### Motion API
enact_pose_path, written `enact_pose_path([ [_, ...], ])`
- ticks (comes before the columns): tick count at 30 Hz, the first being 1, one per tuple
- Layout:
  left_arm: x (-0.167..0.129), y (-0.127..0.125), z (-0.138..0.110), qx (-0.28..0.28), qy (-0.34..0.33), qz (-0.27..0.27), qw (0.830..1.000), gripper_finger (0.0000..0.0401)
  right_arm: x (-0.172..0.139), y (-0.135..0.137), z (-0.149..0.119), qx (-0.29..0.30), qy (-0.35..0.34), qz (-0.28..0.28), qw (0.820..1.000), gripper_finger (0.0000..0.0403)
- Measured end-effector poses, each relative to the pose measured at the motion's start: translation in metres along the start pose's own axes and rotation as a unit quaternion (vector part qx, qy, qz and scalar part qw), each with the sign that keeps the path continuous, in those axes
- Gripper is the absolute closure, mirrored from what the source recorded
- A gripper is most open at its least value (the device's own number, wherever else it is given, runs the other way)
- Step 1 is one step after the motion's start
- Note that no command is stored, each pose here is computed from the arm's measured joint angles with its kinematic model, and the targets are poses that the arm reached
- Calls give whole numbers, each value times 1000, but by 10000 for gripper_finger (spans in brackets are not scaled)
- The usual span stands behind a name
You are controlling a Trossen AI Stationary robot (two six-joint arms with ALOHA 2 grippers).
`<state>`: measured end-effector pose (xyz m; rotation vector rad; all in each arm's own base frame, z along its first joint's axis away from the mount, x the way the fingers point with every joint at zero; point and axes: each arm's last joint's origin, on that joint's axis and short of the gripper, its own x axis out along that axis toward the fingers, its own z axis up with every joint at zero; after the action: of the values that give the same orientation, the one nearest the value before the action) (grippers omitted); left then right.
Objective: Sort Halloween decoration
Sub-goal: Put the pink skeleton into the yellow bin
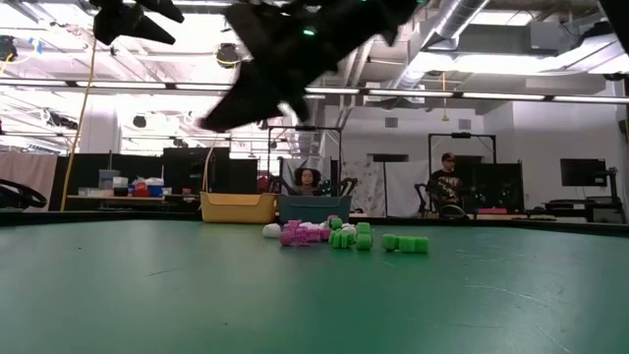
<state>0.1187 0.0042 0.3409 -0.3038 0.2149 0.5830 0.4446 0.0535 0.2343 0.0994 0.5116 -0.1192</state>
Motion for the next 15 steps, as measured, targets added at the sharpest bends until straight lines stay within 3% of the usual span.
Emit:
enact_pose_path([
  [9, -14, 5, 2, -22, 11, -86, 996, 170, 48, 45, 25, -65, -6, 69, 995, 398],
  [15, -26, 12, 6, -57, -9, -108, 993, 170, 69, 60, 41, -83, -35, 123, 988, 398],
])
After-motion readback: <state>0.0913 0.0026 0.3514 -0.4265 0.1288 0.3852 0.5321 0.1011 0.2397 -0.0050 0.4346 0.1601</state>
